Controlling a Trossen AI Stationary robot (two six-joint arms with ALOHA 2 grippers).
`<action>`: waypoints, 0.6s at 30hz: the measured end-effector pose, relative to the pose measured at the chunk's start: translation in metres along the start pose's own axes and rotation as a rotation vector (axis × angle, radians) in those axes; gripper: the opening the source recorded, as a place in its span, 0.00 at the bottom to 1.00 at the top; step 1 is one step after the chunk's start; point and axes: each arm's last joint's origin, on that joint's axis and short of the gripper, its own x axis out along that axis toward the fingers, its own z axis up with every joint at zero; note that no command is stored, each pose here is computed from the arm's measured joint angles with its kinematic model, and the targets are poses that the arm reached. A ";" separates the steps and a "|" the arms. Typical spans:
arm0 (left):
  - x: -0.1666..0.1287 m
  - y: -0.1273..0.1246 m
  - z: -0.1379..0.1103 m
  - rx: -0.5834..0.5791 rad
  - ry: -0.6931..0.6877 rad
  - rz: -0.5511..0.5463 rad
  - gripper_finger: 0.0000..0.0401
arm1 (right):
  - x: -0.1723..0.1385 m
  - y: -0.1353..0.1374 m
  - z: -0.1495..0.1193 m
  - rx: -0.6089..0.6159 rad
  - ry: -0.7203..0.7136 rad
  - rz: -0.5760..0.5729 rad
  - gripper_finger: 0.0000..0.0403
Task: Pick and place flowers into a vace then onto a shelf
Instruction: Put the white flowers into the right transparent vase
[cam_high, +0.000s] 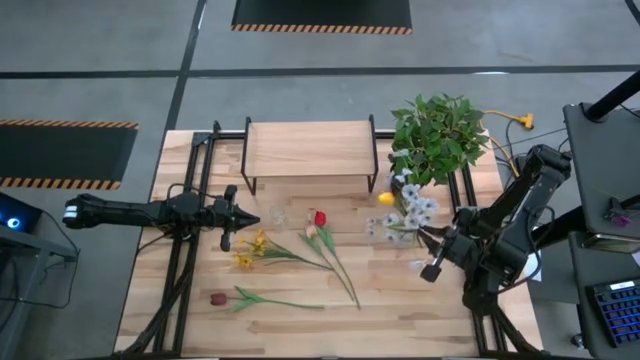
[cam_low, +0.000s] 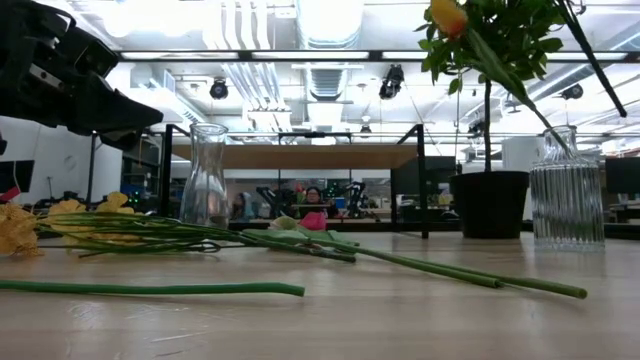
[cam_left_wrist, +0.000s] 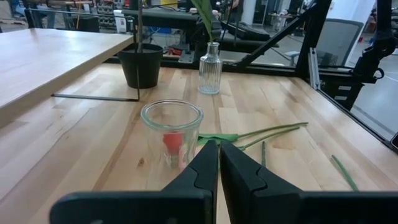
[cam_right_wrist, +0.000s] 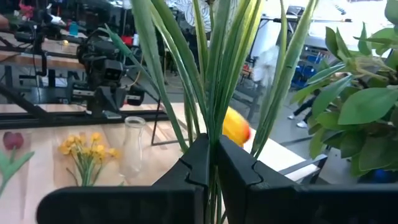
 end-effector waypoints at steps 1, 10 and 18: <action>0.000 0.000 0.000 0.000 0.000 0.000 0.00 | 0.000 -0.001 0.001 -0.002 0.000 0.000 0.03; 0.000 0.000 0.000 0.000 0.000 0.000 0.00 | 0.005 -0.008 0.005 0.017 0.004 -0.025 0.03; 0.000 0.000 0.000 0.000 0.000 0.000 0.00 | 0.018 -0.011 0.004 -0.024 0.018 -0.091 0.03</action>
